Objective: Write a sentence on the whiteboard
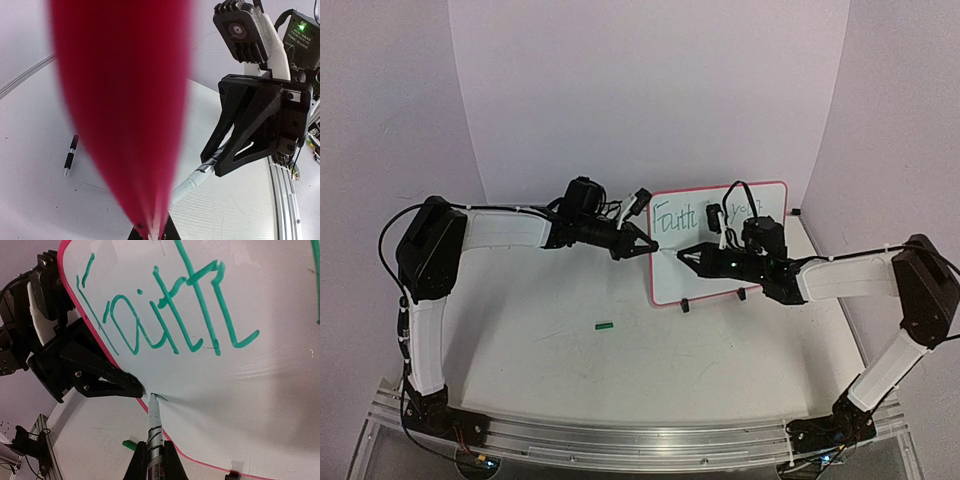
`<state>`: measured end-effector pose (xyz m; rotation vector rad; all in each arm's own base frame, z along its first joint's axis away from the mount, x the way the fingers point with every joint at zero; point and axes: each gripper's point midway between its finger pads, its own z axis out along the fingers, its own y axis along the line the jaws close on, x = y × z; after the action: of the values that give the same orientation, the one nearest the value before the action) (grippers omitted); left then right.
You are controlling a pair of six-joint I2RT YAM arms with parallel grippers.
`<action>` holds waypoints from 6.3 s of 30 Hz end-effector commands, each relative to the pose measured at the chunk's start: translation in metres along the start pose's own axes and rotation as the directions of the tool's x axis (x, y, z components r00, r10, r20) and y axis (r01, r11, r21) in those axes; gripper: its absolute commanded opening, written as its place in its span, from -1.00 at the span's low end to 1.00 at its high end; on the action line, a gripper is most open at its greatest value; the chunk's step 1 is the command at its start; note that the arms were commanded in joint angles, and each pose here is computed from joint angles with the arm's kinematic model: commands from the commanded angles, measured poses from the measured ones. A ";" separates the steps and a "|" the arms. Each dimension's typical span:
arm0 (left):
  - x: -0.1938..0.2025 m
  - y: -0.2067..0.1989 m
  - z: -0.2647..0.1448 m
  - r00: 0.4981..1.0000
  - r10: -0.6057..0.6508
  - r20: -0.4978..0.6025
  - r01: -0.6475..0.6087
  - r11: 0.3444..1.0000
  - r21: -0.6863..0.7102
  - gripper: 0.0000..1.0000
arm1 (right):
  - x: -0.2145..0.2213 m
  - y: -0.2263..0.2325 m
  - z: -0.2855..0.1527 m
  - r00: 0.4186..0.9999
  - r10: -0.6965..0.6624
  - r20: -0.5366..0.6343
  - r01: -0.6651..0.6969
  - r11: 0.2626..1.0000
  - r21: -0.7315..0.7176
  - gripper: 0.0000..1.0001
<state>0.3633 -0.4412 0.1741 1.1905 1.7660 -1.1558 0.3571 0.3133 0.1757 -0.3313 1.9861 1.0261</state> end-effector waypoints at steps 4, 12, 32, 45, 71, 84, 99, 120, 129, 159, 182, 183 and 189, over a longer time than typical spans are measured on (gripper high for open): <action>0.066 -0.025 0.011 0.966 -0.137 -0.219 0.149 0.988 0.039 -1.00 | -0.003 0.003 0.010 1.000 -0.017 0.002 0.017 1.000 -0.012 -1.00; 0.066 -0.026 0.011 0.967 -0.134 -0.219 0.146 0.989 0.038 -1.00 | -0.005 -0.010 -0.004 0.999 -0.007 0.044 0.003 0.997 0.076 -1.00; 0.063 -0.028 0.009 0.968 -0.125 -0.218 0.136 0.990 0.036 -1.00 | 0.018 -0.021 -0.006 1.000 0.006 -0.028 -0.003 0.994 0.111 -1.00; 0.064 -0.028 0.010 0.968 -0.123 -0.219 0.134 0.990 0.038 -1.00 | 0.010 -0.005 0.009 0.999 -0.014 -0.030 0.016 0.998 0.056 -1.00; 0.066 -0.028 0.010 0.967 -0.126 -0.223 0.137 0.990 0.036 -1.00 | -0.008 0.004 -0.017 0.998 -0.025 0.062 0.021 0.998 0.067 -1.00; 0.065 -0.029 0.010 0.967 -0.125 -0.222 0.137 0.990 0.038 -1.00 | -0.009 -0.004 -0.009 0.998 -0.028 0.057 0.022 0.995 0.097 -1.00; 0.065 -0.029 0.010 0.967 -0.124 -0.223 0.135 0.990 0.038 -1.00 | -0.016 -0.015 -0.030 0.993 -0.040 0.107 0.018 0.981 0.194 -1.00; 0.065 -0.030 0.010 0.967 -0.120 -0.224 0.132 0.991 0.038 -1.00 | -0.033 0.004 -0.017 0.993 -0.066 0.102 0.054 0.991 0.119 -1.00; 0.065 -0.030 0.010 0.967 -0.120 -0.225 0.131 0.991 0.038 -1.00 | -0.015 -0.010 -0.017 0.997 -0.043 0.062 0.033 0.987 0.158 -1.00; 0.066 -0.030 0.011 0.966 -0.118 -0.228 0.130 0.991 0.038 -1.00 | 0.005 -0.028 -0.027 0.999 -0.031 0.030 0.023 0.972 0.232 -1.00; 0.069 -0.029 0.012 0.965 -0.119 -0.232 0.130 0.991 0.035 -1.00 | -0.009 -0.007 -0.034 0.996 -0.078 0.044 0.072 0.989 0.130 -1.00; 0.068 -0.029 0.012 0.965 -0.119 -0.232 0.130 0.991 0.035 -1.00 | -0.010 -0.007 -0.033 0.996 -0.081 0.044 0.074 0.989 0.131 -1.00; 0.069 -0.029 0.012 0.965 -0.119 -0.233 0.131 0.991 0.035 -1.00 | -0.016 -0.009 -0.028 0.995 -0.088 0.055 0.079 0.986 0.148 -1.00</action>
<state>0.3574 -0.4463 0.1766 1.2175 1.7447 -1.1287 0.3417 0.2786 0.1663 -0.2960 2.0404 0.8259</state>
